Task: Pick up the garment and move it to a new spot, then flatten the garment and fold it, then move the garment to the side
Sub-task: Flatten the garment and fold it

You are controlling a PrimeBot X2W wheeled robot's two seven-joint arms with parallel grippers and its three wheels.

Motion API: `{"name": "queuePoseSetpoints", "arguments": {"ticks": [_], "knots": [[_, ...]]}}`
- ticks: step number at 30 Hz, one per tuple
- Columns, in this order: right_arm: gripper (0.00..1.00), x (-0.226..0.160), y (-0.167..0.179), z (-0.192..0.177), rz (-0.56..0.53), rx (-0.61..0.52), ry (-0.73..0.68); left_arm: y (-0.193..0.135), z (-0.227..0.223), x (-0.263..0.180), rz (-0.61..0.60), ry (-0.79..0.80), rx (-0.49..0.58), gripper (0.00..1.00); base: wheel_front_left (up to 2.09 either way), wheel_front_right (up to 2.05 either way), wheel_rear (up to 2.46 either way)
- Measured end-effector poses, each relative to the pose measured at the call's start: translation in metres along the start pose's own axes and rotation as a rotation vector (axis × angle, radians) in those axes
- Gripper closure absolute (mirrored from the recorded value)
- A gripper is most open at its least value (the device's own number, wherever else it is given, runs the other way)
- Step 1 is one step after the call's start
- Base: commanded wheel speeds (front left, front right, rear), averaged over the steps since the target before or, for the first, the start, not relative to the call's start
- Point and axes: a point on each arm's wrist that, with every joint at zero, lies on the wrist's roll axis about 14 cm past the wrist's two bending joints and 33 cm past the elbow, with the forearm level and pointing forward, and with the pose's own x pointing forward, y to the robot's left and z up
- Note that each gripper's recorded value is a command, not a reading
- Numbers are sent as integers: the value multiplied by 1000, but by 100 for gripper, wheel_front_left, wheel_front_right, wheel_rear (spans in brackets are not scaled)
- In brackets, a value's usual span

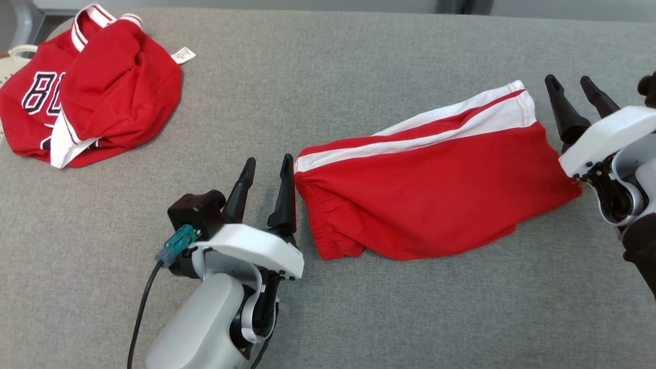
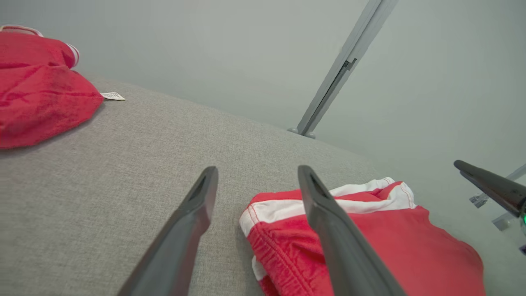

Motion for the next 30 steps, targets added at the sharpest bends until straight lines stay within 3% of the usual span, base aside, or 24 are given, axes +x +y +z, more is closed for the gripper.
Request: {"name": "queuePoseSetpoints", "arguments": {"ticks": [11,18,30], "knots": [[0,-46,-6,29,11,-69,-118,-4,33,-22,-42,-130,163,0,0,0,0],[0,-73,-24,-3,-52,-115,-30,9,38,-46,3,-163,204,0,0,0,0],[0,-61,-24,-56,-111,-15,151,64,38,-86,185,-172,171,0,0,0,0]]}}
